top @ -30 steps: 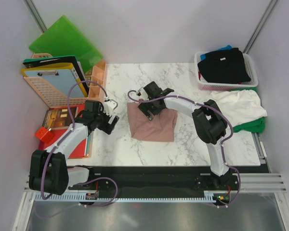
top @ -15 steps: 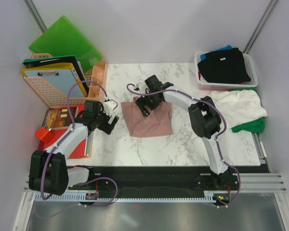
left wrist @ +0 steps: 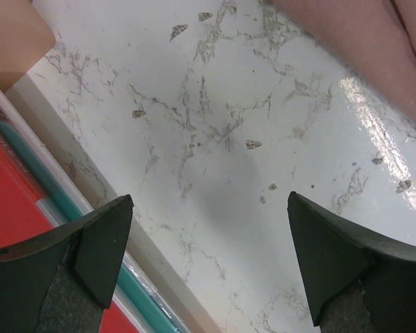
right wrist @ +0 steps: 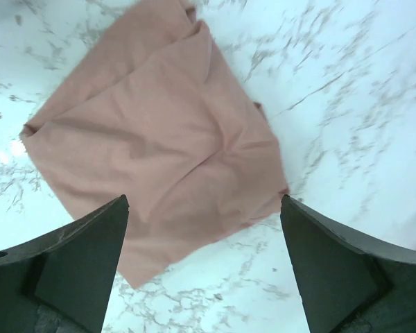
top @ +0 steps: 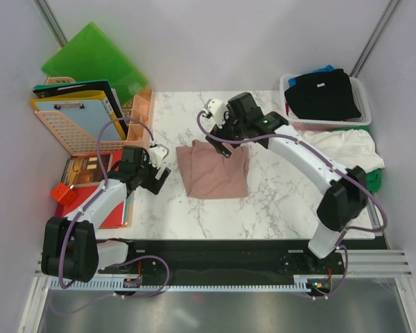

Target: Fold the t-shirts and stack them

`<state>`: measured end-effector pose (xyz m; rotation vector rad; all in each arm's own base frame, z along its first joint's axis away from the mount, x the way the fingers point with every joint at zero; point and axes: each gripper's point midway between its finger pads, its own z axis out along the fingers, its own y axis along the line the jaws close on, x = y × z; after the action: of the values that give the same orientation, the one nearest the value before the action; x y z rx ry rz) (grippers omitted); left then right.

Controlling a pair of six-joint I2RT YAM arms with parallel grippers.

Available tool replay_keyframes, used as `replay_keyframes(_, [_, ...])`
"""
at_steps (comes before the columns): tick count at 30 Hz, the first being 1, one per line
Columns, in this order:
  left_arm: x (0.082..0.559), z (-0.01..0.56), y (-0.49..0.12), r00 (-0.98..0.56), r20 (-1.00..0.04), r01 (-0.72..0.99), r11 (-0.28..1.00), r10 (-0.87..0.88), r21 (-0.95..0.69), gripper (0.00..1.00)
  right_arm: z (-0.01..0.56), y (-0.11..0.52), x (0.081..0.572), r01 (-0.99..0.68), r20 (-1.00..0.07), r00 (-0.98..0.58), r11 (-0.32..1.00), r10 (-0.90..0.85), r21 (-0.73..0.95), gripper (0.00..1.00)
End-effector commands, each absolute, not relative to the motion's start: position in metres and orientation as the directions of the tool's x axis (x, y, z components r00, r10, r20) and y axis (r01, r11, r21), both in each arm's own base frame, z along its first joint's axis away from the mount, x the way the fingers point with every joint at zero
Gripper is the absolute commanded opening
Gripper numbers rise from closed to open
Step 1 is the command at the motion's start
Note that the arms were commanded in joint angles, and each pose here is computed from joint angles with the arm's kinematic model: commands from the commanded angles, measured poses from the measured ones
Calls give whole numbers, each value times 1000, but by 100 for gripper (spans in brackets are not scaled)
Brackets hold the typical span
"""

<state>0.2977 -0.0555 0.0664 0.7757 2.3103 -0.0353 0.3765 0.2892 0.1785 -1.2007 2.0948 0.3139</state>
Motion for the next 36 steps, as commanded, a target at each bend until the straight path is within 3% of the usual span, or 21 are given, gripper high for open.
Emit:
replay_keyframes(1, [311, 79, -49, -535, -655, 512, 822, 533, 250, 100, 195, 273, 334, -893, -634, -234, 420, -737, -159, 98])
replay_keyframes(5, [311, 77, -48, -533, -654, 513, 820, 537, 256, 100, 137, 246, 275, -941, -480, -193, 300, -856, -157, 98])
replay_keyframes(9, [311, 77, -45, -533, -654, 503, 823, 537, 265, 100, 131, 232, 247, -938, -505, -173, 298, -846, -177, 98])
replay_keyframes(16, [310, 76, -46, -534, -656, 505, 823, 534, 259, 100, 120, 208, 254, -849, -501, -259, 442, -826, -290, 98])
replay_keyframes(21, [310, 86, -51, -513, -680, 511, 823, 524, 248, 100, 126, 214, 273, -775, -566, -317, 551, -761, -308, 98])
replay_keyframes(25, [299, 90, -77, -522, -688, 609, 785, 504, 113, 100, 125, 191, 300, -702, -551, -412, 638, -726, -316, 98])
replay_keyframes(30, [291, 95, -91, -532, -686, 670, 742, 496, 17, 100, 143, 104, 355, -419, -605, -563, 825, -563, -378, 98])
replay_keyframes(36, [295, 85, -92, -557, -664, 690, 723, 498, -37, 100, 158, 3, 375, -69, -646, -602, 837, -469, -544, 98])
